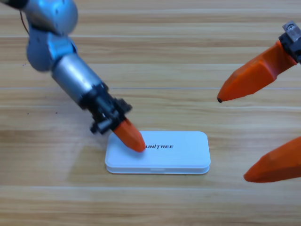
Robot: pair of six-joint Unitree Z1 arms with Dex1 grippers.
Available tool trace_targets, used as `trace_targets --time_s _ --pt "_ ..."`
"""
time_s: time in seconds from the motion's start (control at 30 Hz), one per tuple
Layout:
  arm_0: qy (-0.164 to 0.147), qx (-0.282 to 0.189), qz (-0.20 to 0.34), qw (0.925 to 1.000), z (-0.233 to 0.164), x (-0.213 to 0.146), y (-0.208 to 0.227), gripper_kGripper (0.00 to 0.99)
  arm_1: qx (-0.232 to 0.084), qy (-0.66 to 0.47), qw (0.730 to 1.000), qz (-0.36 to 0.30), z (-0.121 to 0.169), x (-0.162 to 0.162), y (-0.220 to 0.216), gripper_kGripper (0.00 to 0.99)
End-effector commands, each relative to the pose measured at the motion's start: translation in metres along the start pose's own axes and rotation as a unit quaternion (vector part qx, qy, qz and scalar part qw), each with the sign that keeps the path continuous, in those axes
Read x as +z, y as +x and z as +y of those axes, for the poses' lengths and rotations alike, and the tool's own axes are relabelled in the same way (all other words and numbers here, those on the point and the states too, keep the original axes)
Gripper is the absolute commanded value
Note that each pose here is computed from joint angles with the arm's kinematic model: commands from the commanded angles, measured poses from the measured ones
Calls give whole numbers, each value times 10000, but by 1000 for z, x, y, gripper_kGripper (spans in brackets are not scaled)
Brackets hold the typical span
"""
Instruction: Clean up eraser and pencils
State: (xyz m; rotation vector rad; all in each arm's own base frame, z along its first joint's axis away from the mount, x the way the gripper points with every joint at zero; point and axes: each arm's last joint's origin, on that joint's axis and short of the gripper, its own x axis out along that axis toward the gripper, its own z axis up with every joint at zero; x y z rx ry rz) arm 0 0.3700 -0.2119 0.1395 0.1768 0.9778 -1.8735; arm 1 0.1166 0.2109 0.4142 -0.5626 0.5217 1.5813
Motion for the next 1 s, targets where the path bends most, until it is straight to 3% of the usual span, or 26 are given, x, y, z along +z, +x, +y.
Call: trace_targets --time_s 0.03,0.1,0.27,0.33,0.43,0.6,0.87,1.0 --pt "832 736 -163 9937 -109 61 -74 982 -45 128 9999 19 -3 -9 0 943" --pt "1172 1296 -82 9846 -167 83 -98 990 -45 128 9999 19 -3 -9 0 943" --pt "1996 2551 330 9455 -299 115 -113 990 -45 128 9999 19 -3 -8 1 943" --pt "2095 2922 483 9319 -334 119 -105 990 -45 128 9999 19 -3 -8 1 943" --pt "2108 3307 620 9178 -360 117 -97 990 -39 136 9999 31 -4 -8 2 943" --pt "1976 3397 636 9173 -353 107 -75 990 -36 140 9999 37 -4 -8 2 943" --pt "1798 3240 504 9274 -313 121 -43 990 -36 140 9999 37 -5 -8 3 943" --pt "1795 3243 340 9282 -305 128 -34 990 -30 135 9999 37 -5 -8 3 943"
